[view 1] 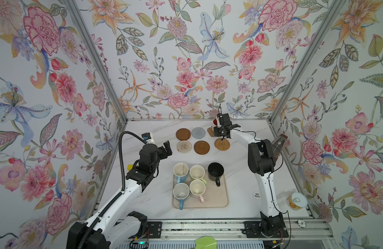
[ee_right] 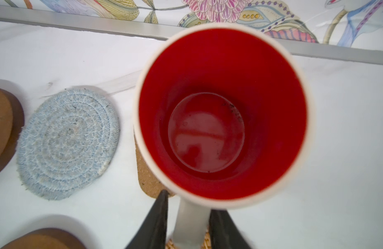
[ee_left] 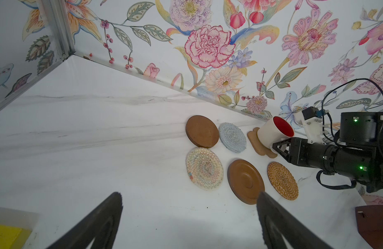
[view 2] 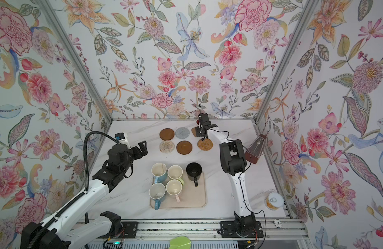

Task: Place cups on coasters
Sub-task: Place the cup on the coaster.

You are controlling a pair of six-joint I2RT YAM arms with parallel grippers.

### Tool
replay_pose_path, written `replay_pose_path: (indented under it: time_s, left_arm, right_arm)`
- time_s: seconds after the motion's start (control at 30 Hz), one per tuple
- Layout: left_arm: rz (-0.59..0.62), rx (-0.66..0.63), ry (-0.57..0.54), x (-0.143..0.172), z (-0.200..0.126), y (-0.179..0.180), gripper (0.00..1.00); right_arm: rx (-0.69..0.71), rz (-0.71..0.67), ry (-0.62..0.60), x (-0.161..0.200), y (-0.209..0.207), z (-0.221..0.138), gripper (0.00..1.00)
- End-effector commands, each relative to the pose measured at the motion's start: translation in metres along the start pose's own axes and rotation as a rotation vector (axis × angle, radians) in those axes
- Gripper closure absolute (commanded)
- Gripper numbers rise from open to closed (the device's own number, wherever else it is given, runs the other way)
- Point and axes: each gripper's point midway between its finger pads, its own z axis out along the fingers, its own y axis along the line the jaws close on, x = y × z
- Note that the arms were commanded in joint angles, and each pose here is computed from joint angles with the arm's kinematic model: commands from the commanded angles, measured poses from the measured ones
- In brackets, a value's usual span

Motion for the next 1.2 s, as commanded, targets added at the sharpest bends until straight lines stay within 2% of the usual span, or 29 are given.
replay_pose_path:
  time_s: [0.0,0.2,0.37,0.6,0.77,0.97,1.17]
  left_arm:
    - [-0.004,0.017,-0.031,-0.013,-0.004,-0.004,0.01]
    - [-0.007,0.018,-0.037,-0.014,-0.006,-0.003,0.01]
    - [-0.008,0.018,-0.040,-0.014,-0.007,-0.003,0.01]
    - [-0.010,0.023,-0.038,-0.013,-0.008,-0.003,0.01]
    - [-0.011,0.023,-0.042,-0.014,-0.009,-0.003,0.01]
    - [-0.008,0.029,-0.041,-0.013,-0.008,-0.004,0.01]
    - [0.010,0.034,-0.038,-0.013,-0.007,-0.005,0.01]
  right_arm:
    - [-0.012,0.012,-0.043,-0.015,0.006,-0.012,0.59]
    - [-0.004,0.026,-0.048,-0.017,0.004,-0.017,0.46]
    - [0.011,0.044,-0.055,-0.017,0.001,-0.025,0.26]
    - [0.017,0.067,-0.071,-0.019,-0.002,-0.034,0.15]
    - [0.015,0.092,-0.079,-0.021,-0.004,-0.045,0.01]
    - [-0.009,0.152,-0.102,-0.025,-0.008,-0.072,0.01]
    - [-0.050,0.213,-0.141,-0.015,-0.008,-0.118,0.01]
